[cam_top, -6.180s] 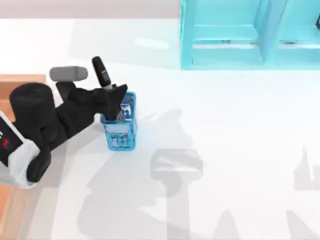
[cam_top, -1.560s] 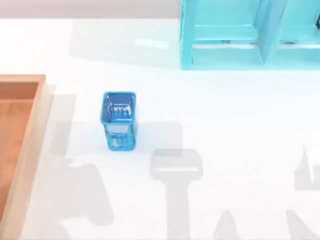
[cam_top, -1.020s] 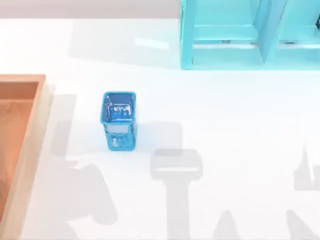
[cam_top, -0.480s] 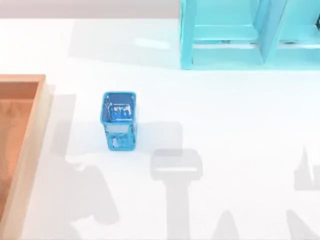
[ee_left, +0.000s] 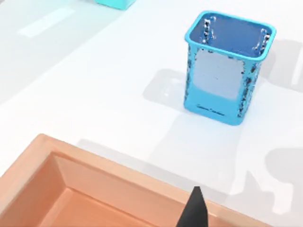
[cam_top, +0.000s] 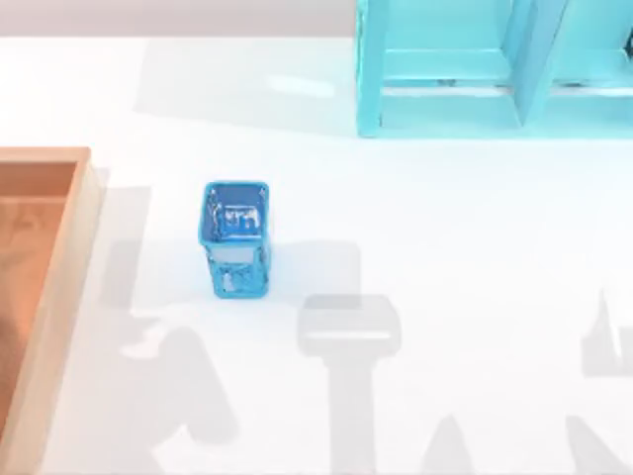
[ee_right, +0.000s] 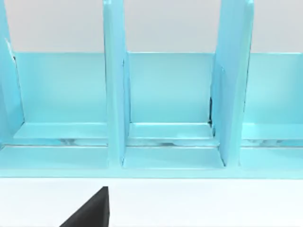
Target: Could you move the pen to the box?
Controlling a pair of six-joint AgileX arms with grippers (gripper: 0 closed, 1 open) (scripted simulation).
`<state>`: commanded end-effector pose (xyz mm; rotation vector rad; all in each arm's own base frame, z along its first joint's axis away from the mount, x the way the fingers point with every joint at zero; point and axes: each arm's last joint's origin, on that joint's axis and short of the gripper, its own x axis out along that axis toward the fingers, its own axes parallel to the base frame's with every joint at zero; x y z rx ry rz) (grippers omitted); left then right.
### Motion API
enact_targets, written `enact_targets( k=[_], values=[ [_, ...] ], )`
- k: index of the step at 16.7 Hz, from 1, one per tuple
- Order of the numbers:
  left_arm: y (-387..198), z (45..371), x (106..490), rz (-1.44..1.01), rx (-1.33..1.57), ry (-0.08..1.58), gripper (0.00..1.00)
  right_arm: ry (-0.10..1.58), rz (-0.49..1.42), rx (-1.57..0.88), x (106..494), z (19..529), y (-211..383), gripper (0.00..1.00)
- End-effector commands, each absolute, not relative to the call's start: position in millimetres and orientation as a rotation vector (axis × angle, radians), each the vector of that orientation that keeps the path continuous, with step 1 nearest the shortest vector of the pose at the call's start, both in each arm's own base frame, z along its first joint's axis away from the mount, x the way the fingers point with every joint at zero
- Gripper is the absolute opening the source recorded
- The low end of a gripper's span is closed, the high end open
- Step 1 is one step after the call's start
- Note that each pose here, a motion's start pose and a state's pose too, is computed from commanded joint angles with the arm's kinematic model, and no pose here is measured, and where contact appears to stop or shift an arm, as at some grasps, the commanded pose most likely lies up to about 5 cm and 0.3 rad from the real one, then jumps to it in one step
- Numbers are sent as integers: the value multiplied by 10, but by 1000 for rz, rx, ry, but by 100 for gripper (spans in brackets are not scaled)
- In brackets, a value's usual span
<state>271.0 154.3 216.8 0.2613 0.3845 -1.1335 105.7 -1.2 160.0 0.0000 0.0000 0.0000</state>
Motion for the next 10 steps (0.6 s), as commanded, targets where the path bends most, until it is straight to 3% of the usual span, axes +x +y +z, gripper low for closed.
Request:
enact_targets(
  k=[4, 10],
  values=[
    [1543, 2168, 2710, -1134, 261, 385, 98, 0, 0, 0, 1057, 1600, -12, 100],
    [1543, 2168, 2710, -1134, 261, 385, 100, 0, 0, 0, 1057, 1600, -12, 100]
  ],
)
